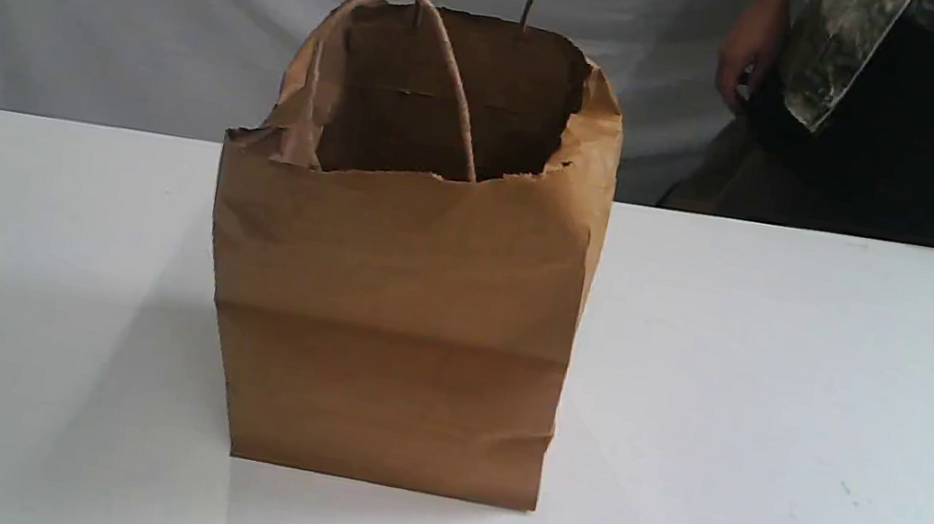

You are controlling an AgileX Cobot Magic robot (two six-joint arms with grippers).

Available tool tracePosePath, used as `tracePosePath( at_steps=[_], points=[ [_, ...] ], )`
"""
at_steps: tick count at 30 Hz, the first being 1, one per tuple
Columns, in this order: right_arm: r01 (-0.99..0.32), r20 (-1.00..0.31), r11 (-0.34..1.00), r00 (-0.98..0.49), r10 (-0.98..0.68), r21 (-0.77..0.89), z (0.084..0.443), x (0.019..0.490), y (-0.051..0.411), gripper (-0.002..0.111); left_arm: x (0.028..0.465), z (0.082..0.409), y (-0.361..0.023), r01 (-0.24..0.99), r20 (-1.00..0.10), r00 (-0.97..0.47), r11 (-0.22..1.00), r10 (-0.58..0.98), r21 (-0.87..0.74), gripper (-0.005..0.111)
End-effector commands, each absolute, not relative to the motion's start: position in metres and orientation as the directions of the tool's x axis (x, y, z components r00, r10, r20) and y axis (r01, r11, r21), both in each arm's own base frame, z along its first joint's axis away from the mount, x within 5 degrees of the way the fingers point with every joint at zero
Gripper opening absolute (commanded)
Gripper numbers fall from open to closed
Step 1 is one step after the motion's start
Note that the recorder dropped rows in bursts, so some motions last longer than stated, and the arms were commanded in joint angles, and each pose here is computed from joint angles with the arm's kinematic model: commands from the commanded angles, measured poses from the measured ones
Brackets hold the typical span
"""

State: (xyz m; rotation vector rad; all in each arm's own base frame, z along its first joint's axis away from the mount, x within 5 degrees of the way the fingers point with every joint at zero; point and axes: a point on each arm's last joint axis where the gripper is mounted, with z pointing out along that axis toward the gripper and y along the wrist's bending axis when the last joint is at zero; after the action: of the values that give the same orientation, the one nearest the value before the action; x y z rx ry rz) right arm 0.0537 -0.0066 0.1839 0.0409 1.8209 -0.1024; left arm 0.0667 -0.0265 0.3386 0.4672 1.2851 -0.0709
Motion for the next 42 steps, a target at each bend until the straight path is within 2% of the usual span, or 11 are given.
tracePosePath(
  at_steps=[1, 16, 18, 21, 24, 27, 29, 37, 40, 42],
  points=[
    [0.093, -0.968, 0.994, -0.249, -0.026, -0.051, 0.183, 0.053, -0.007, 0.0, 0.067, 0.336, -0.026, 0.312, -0.941, 0.279, 0.909, 0.191, 0.277, 0.078],
    [0.093, -0.968, 0.994, -0.249, -0.026, -0.051, 0.183, 0.053, -0.007, 0.0, 0.066, 0.338, -0.029, 0.34, -0.939, 0.296, 0.899, 0.177, 0.276, 0.078],
    [0.093, -0.968, 0.994, -0.249, -0.026, -0.051, 0.183, 0.053, -0.007, 0.0, 0.063, 0.341, -0.032, 0.392, -0.953, 0.29, 0.897, 0.091, 0.205, 0.078],
    [0.093, -0.968, 0.994, -0.249, -0.026, -0.051, 0.183, 0.053, -0.007, 0.0, 0.061, 0.348, -0.031, 0.459, -0.968, 0.202, 0.887, -0.146, -0.038, 0.078],
    [0.093, -0.968, 0.994, -0.249, -0.026, -0.051, 0.183, 0.053, -0.007, 0.0, 0.063, 0.346, -0.031, 0.486, -0.922, 0.062, 0.819, -0.381, -0.305, 0.078],
    [0.093, -0.968, 0.994, -0.249, -0.026, -0.051, 0.183, 0.053, -0.007, 0.0, 0.063, 0.343, -0.032, 0.489, -0.869, -0.018, 0.754, -0.494, -0.439, 0.078],
    [0.093, -0.968, 0.994, -0.249, -0.026, -0.051, 0.183, 0.053, -0.007, 0.0, 0.063, 0.343, -0.032, 0.489, -0.877, -0.009, 0.763, -0.481, -0.423, 0.078],
    [0.093, -0.968, 0.994, -0.249, -0.026, -0.051, 0.183, 0.053, -0.007, 0.0, 0.069, 0.342, -0.034, 0.465, -0.969, 0.117, 0.874, -0.218, -0.141, 0.078],
    [0.093, -0.968, 0.994, -0.249, -0.026, -0.051, 0.183, 0.053, -0.007, 0.0, 0.068, 0.345, -0.036, 0.496, -0.949, 0.098, 0.841, -0.301, -0.216, 0.078],
    [0.093, -0.968, 0.994, -0.249, -0.026, -0.051, 0.183, 0.053, -0.007, 0.0, 0.065, 0.351, -0.037, 0.555, -0.863, 0.034, 0.728, -0.504, -0.403, 0.078]
  ],
)
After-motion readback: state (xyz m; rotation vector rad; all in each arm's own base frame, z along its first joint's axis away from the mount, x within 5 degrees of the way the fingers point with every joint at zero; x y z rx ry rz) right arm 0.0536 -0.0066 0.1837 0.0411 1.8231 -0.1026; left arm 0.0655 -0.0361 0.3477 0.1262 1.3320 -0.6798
